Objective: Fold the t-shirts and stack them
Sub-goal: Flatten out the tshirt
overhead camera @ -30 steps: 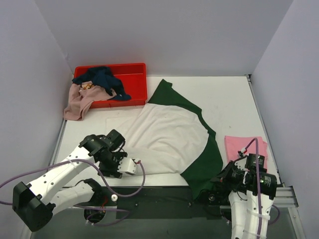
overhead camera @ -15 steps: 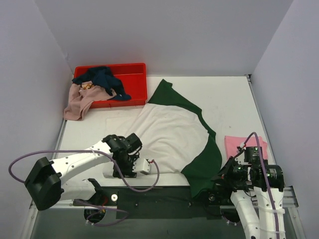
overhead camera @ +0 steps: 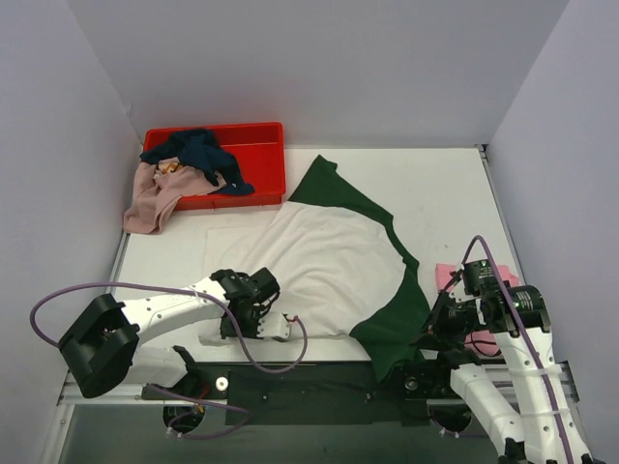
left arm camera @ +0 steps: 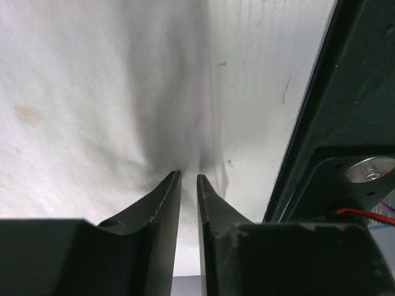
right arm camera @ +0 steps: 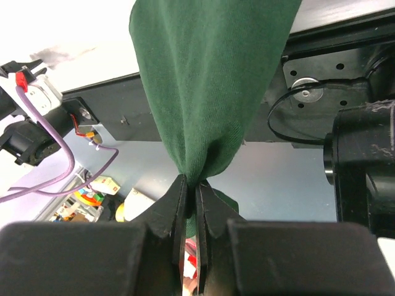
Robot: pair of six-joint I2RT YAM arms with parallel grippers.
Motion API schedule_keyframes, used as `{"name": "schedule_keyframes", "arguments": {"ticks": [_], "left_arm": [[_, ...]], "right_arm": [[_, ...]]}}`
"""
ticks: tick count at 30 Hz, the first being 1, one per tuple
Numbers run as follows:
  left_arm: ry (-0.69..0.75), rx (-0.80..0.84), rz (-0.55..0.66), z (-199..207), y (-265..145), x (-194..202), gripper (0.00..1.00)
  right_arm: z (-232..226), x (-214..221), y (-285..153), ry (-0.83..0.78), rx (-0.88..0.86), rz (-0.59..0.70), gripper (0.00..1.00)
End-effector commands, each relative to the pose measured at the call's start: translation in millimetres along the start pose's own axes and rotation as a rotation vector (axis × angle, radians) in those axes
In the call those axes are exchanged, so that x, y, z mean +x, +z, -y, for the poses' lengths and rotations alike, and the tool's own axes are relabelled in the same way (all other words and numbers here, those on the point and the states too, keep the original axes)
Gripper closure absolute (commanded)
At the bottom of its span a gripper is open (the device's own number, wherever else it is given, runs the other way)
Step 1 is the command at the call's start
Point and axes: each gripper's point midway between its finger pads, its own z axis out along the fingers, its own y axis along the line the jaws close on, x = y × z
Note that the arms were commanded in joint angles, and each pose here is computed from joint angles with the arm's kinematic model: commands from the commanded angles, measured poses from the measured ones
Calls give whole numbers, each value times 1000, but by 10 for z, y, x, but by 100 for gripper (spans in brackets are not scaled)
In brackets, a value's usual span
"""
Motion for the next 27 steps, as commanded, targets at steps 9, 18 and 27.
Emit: {"name": "schedule_keyframes", "arguments": {"ticks": [9,18,27], "left_arm": [[157,122,5,176,56,-299,49],[97,-20,-270,-79,-33,66,46],[22,-35,-352,-156,54,208,47]], "right_arm": [[233,179,-235,-29,214,-185,100],[238,-642,-222,-29,257,0,100],[155,-943,-176,-59,248,34,100]]}}
